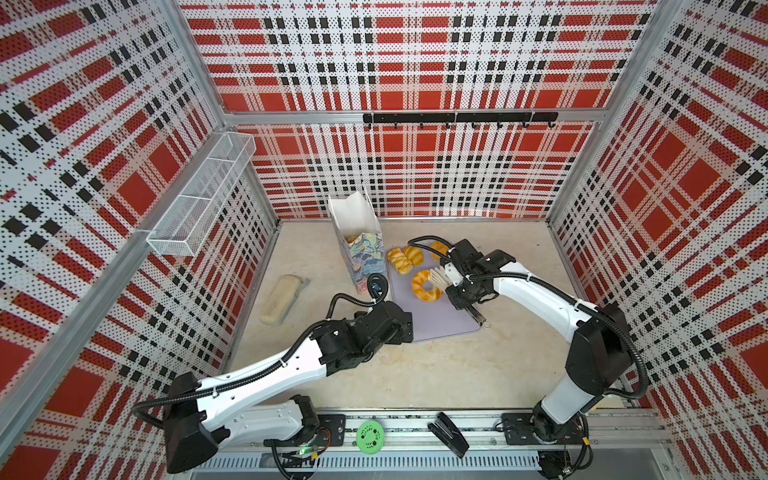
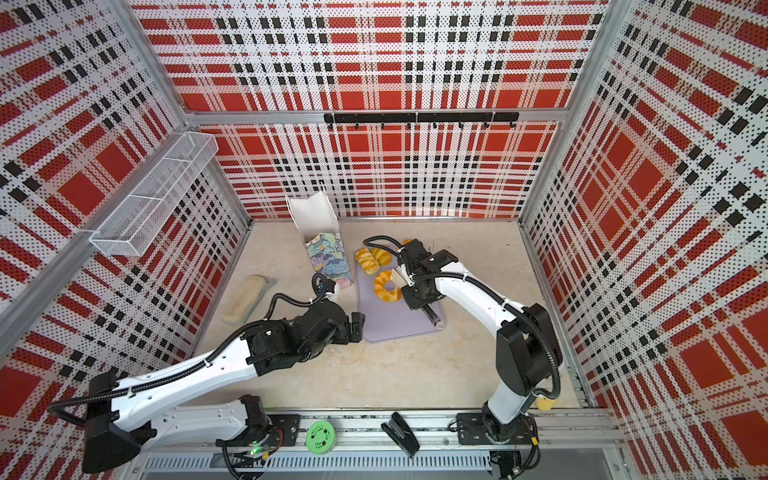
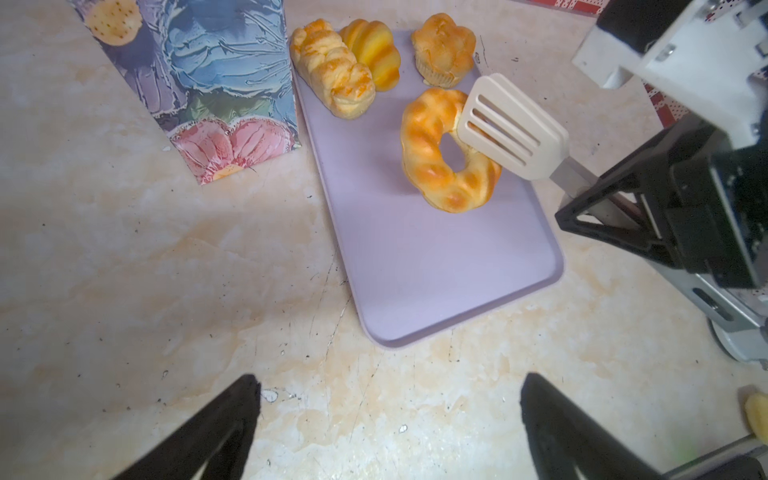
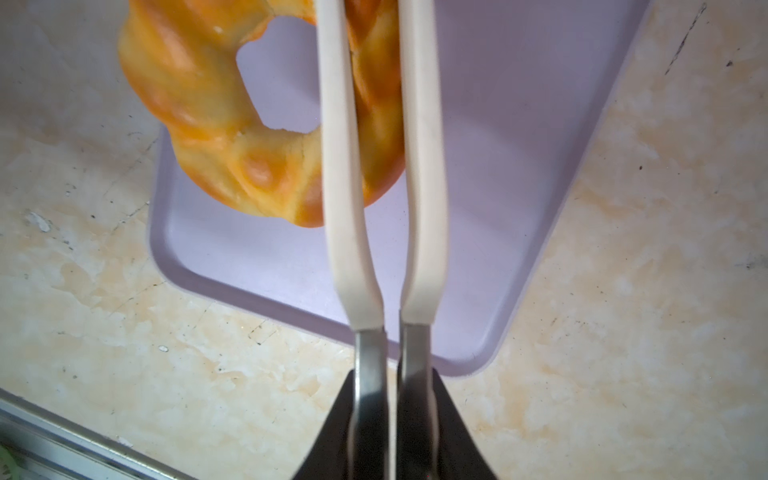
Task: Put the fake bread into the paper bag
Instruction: 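Close the tongs on the ring bread and lift it off the tray, then carry the ring bread above the bag while the left gripper moves beside the bag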
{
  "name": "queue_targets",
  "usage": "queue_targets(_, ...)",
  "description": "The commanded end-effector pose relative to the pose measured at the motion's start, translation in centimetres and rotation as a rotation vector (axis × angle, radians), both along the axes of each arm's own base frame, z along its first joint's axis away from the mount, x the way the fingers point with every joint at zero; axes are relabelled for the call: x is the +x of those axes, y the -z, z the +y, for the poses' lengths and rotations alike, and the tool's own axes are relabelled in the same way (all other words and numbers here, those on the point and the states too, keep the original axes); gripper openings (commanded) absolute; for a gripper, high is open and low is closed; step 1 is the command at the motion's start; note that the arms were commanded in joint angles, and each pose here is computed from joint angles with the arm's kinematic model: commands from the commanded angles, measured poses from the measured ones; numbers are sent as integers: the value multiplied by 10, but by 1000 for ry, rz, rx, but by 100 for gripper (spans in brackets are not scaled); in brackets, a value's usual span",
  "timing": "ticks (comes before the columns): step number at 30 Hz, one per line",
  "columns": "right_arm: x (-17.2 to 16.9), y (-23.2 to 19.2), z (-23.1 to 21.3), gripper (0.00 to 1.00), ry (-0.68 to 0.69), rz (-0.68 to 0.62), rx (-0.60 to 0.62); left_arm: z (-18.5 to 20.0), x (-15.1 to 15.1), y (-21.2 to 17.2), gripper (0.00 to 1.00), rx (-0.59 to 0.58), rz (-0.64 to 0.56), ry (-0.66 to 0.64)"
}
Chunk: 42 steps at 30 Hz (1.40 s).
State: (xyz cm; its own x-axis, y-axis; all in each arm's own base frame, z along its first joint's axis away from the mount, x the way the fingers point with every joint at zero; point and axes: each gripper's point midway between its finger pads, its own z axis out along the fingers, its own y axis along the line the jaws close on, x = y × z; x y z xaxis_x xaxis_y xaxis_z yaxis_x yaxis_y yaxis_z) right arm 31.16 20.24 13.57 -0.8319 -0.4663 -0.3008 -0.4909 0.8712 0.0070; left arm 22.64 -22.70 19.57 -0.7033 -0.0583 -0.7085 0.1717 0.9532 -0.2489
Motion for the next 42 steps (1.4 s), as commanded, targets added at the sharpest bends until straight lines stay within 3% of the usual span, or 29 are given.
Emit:
queue_targets(1, 14, -43, 13, 26, 7, -110, 107, 4, 3, -20, 99, -5, -35, 7)
queue_targets(22, 23, -123, 50, 28, -10, -230, 347, 31, 5, -75, 99, -31, -123, 12)
queue_targets(42, 36, -205, 109, 30, -97, -388, 503, 84, 13, -126, 99, -69, -199, -90)
